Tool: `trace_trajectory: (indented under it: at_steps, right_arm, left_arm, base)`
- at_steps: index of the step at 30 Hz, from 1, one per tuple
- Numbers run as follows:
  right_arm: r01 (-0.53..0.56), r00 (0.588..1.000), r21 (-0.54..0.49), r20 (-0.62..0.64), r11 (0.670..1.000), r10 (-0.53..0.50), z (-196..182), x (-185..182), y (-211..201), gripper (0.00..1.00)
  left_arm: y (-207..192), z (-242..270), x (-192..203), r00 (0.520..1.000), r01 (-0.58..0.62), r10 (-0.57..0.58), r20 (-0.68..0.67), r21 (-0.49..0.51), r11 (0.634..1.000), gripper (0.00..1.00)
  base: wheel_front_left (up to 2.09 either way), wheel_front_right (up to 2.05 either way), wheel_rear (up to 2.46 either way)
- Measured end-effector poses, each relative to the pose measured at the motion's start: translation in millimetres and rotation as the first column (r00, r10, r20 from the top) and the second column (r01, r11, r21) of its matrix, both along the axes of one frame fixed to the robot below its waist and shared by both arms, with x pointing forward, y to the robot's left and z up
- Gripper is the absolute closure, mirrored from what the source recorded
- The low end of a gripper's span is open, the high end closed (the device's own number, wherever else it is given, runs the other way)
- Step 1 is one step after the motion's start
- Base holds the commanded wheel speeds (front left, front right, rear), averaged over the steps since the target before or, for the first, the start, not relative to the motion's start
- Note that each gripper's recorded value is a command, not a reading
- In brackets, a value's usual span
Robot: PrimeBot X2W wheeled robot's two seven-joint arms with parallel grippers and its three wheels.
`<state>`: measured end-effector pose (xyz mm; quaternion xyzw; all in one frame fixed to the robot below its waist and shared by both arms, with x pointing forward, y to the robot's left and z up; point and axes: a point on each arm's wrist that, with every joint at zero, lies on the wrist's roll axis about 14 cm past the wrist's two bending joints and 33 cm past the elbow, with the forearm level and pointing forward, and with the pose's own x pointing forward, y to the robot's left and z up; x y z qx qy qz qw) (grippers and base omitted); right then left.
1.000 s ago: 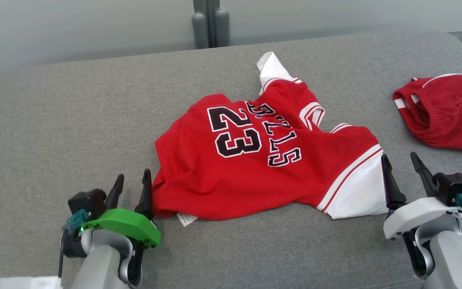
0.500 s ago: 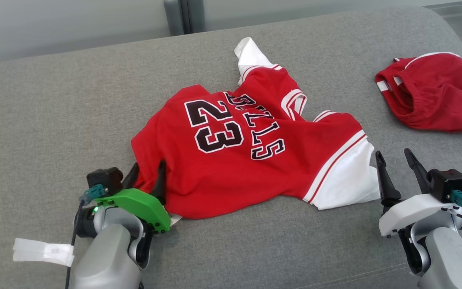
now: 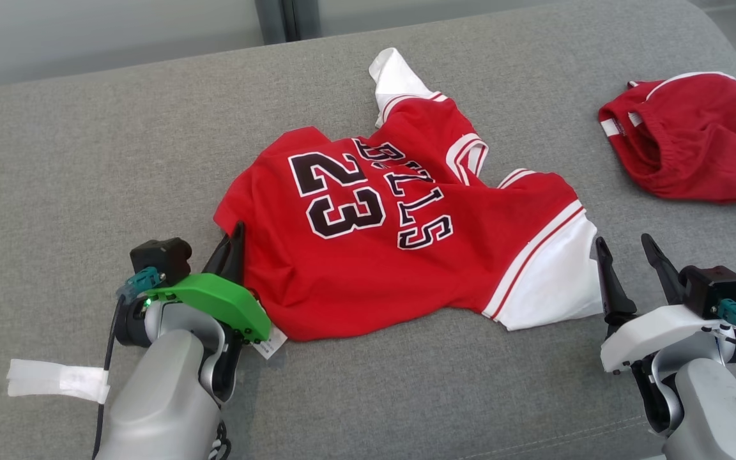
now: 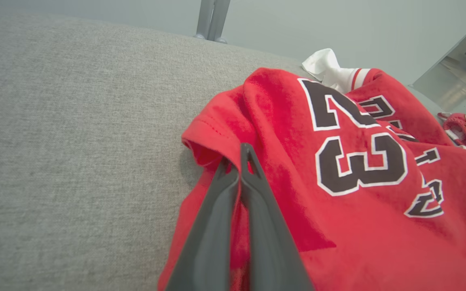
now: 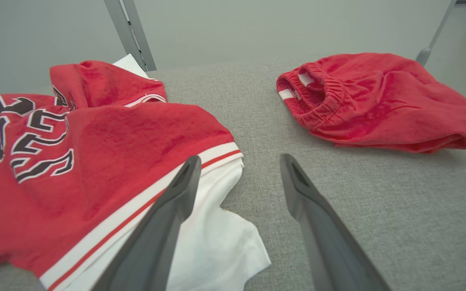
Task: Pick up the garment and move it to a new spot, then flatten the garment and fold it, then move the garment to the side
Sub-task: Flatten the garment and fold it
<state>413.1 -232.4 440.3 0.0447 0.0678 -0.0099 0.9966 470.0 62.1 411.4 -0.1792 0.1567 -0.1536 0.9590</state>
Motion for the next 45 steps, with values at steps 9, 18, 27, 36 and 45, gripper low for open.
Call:
trace_trajectory:
  at_steps: [9, 18, 27, 36, 45]
  right_arm:
    - [-0.012, 1.000, 0.022, -0.010, 1.000, 0.013, -5, 7, 7, 0.00]
    - [-0.008, 0.999, 0.034, -0.047, 0.999, 0.009, -18, 7, 8, 0.00]
    - [0.047, 0.998, 0.042, -0.042, 0.998, -0.046, -13, -5, -7, 0.00]
    - [0.001, 1.000, 0.073, -0.018, 0.997, 0.000, -8, 1, 16, 0.00]
    - [-0.028, 0.999, 0.079, -0.019, 0.997, 0.030, -8, 3, 28, 0.00]
  left_arm:
    - [18, 41, 37, 0.991, -0.012, 0.008, 0.135, 0.033, 0.999, 1.00]
    - [51, 34, 69, 0.989, -0.092, 0.072, 0.128, 0.158, 0.983, 0.00]
    - [76, 41, 56, 0.971, -0.203, 0.182, 0.156, 0.131, 0.970, 0.00]
    - [109, 13, -4, 0.952, -0.301, 0.294, 0.084, 0.081, 0.950, 0.00]
    - [83, -13, -31, 0.963, -0.270, 0.269, -0.030, -0.005, 0.963, 0.00]
  base:
    - [0.00, 0.00, 0.00]
    - [0.00, 0.00, 0.00]
    - [0.00, 0.00, 0.00]
    - [0.00, 0.00, 0.00]
    - [0.00, 0.00, 0.00]
